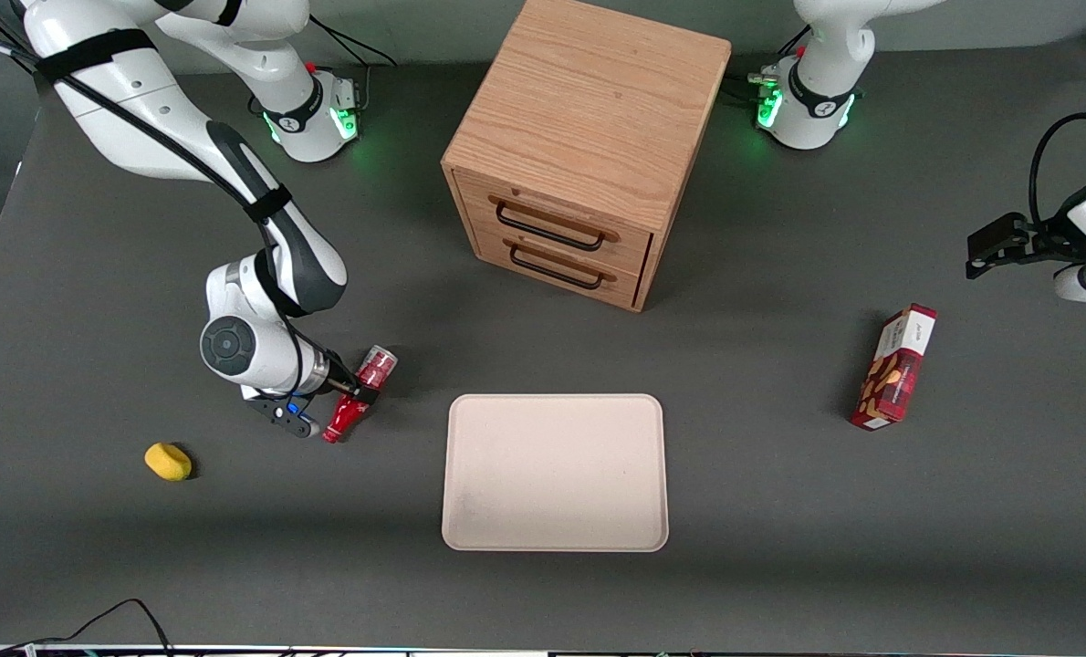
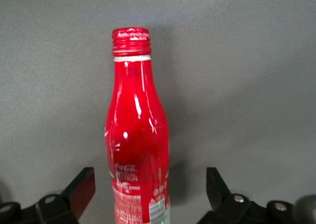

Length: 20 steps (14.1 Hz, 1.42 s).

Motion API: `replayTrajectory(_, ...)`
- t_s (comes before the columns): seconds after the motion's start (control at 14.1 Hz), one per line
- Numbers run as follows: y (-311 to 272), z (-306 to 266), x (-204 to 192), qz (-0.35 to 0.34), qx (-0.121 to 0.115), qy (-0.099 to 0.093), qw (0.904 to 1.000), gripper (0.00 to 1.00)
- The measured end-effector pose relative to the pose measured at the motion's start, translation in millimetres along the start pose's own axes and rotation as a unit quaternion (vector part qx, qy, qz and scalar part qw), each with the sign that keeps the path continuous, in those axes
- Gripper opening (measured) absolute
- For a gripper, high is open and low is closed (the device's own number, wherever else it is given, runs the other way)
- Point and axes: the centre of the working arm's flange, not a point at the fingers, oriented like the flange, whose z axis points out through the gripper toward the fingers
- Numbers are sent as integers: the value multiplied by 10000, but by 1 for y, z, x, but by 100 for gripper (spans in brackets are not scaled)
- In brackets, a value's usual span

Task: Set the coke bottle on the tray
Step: 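Move the right gripper down to the red Coca-Cola bottle, then close the right gripper around the bottle's body and lift it, then carry the held bottle over the cream tray's edge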

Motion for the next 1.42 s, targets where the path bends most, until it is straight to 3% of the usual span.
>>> replayTrajectory(0.21,-1,13,1,36,67,17,10000,100)
replayTrajectory(0.5,-3,27,1,-24,88,68,9999,56)
replayTrajectory(0.71,-7,23,-1,-87,100,114,9998,55)
replayTrajectory(0.92,-23,-16,-7,-425,75,306,9986,55)
replayTrajectory(1.13,-45,-123,-25,-1246,-40,491,9910,55)
replayTrajectory(1.28,-62,-201,-36,-1722,2,612,9832,55)
replayTrajectory(1.42,-81,-252,-43,-1960,142,613,9786,55)
